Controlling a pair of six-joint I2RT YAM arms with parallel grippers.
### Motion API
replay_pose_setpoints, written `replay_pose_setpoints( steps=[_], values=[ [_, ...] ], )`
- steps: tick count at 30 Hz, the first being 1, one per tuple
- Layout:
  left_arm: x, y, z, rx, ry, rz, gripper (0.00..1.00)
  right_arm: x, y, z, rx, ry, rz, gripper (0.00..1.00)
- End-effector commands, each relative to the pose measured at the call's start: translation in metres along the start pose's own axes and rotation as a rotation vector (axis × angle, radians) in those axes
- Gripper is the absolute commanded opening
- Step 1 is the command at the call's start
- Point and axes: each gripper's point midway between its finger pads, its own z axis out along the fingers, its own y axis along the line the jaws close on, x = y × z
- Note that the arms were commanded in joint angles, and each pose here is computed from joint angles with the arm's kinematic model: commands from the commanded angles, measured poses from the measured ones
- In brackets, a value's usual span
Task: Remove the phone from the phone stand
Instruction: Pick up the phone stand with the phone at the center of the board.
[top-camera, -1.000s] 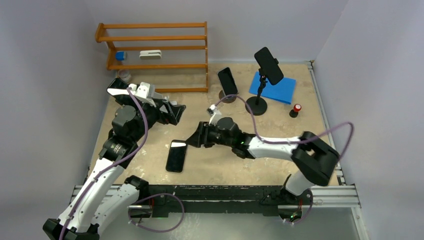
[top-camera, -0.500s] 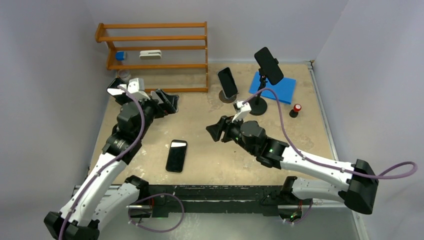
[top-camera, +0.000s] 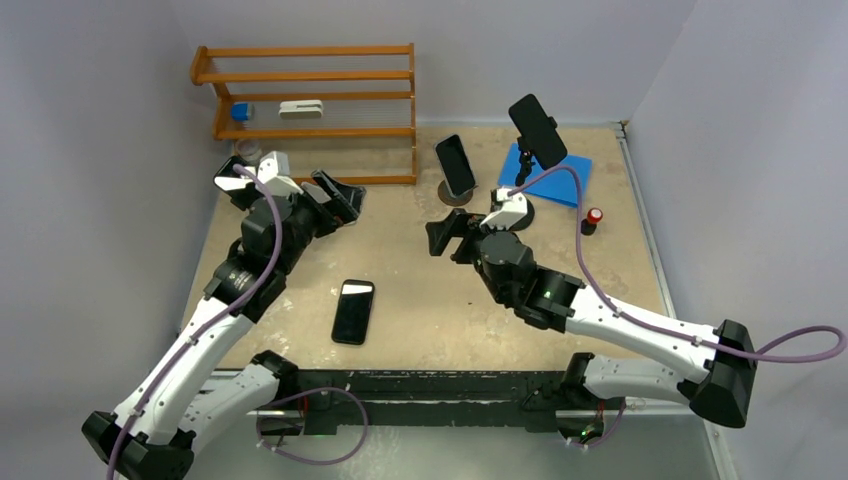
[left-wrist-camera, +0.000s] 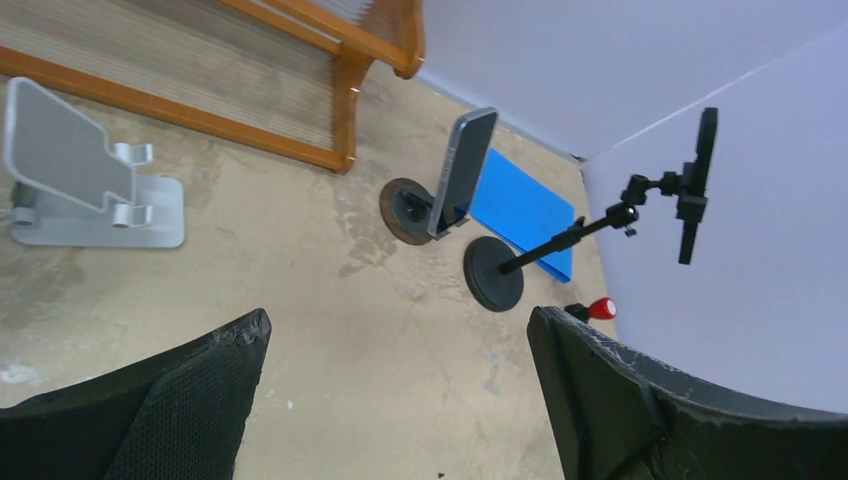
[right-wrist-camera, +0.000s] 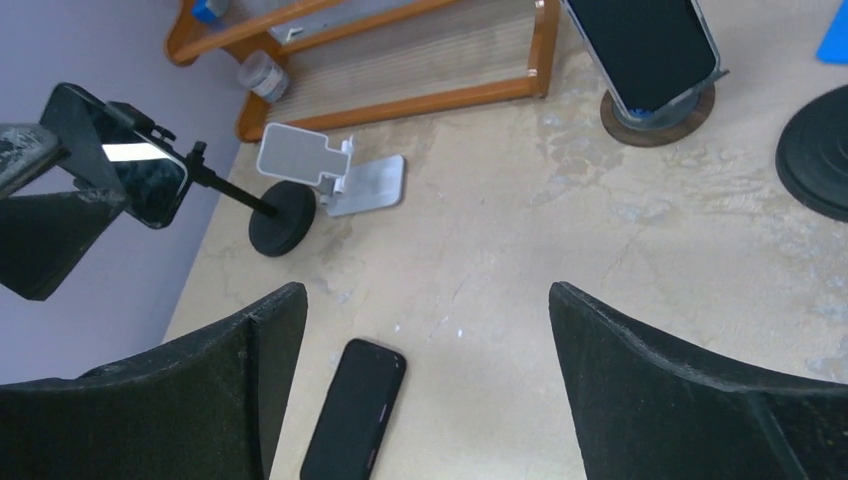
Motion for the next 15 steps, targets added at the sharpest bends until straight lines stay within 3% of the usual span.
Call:
replay_pose_setpoints(
  steps=[1,6,11,15],
  values=[
    [-0.008,-0.026,-0.007,0.086,0.001,0.046,1.00,-0.042,0.023,0.001,-0.079,-0.162,0.032,0.91],
    [-0.005,-0.022,-0.004,0.084,-0.004,0.124,1.00,-0.041,0.026,0.002,-0.129,-0.206,0.028,0.91],
    [0.000,0.013,0.011,-0.084,-0.011,0.170,0.96,-0.024,0.020,0.010,-0.119,-0.175,-0.058,0.92],
    [0.016,0.042,0.023,-0.219,0.059,0.271,0.91,-0.012,0.023,0.008,-0.185,-0.166,-0.092,0.92]
  ],
)
